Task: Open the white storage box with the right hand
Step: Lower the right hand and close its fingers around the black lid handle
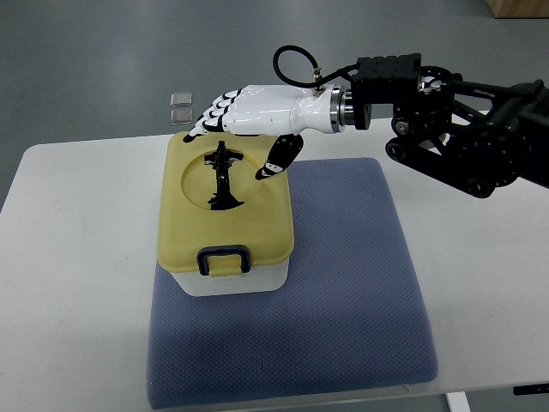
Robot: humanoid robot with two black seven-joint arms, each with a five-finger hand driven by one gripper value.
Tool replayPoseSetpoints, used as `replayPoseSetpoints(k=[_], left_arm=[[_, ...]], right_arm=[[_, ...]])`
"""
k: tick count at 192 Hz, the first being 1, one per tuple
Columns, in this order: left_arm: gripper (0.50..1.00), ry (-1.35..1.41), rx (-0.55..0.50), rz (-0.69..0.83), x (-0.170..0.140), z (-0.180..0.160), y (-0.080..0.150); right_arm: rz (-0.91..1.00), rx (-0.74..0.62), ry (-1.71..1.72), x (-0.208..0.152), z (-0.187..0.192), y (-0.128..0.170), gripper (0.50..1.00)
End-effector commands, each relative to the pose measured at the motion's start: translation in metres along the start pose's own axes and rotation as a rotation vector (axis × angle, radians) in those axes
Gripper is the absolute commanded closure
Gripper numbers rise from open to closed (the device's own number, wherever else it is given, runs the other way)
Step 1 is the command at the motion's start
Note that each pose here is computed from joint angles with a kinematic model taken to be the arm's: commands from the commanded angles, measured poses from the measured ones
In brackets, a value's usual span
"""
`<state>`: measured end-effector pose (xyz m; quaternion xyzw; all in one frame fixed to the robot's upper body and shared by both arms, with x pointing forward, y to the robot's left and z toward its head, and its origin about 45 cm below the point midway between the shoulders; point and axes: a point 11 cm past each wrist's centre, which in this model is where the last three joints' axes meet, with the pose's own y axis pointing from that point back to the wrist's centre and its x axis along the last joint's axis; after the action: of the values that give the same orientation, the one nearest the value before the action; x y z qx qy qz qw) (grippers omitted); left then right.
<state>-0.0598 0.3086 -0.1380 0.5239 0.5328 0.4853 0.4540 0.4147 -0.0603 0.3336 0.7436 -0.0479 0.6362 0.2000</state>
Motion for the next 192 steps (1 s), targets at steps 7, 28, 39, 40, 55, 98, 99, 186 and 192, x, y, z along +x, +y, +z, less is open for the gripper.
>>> replayPoseSetpoints(k=[7, 28, 39, 40, 55, 98, 99, 186, 192], left_arm=[[0.5, 0.0, 0.0, 0.0, 0.0, 0.0, 0.0], [0.5, 0.0, 0.0, 0.0, 0.0, 0.0, 0.0], [0.5, 0.001, 0.0, 0.0, 0.0, 0.0, 0.0], [0.5, 0.001, 0.0, 0.0, 0.0, 0.0, 0.0], [0.5, 0.002, 0.0, 0.002, 0.001, 0.0, 0.0], [0.5, 0.002, 0.0, 0.002, 0.001, 0.0, 0.0], [0.5, 0.002, 0.0, 0.002, 0.001, 0.0, 0.0], [0.5, 0.002, 0.0, 0.006, 0.002, 0.0, 0.0], [0.5, 0.002, 0.0, 0.006, 0.002, 0.0, 0.0]], right_arm=[[0.025, 0.008, 0.0, -0.002, -0.003, -0.006, 0.615], [0.043, 0.004, -0.004, -0.004, -0.005, -0.013, 0.634], [0.051, 0.008, -0.006, -0.004, -0.008, -0.017, 0.636], [0.051, 0.008, -0.006, -0.004, -0.008, -0.017, 0.636], [0.054, 0.009, -0.013, -0.007, -0.009, -0.02, 0.64], [0.074, 0.018, -0.017, -0.007, -0.014, -0.029, 0.715], [0.074, 0.018, -0.018, -0.007, -0.014, -0.029, 0.715], [0.095, 0.0, -0.013, -0.003, -0.012, -0.029, 1.0], [0.098, 0.0, -0.014, -0.002, -0.012, -0.029, 1.0]])
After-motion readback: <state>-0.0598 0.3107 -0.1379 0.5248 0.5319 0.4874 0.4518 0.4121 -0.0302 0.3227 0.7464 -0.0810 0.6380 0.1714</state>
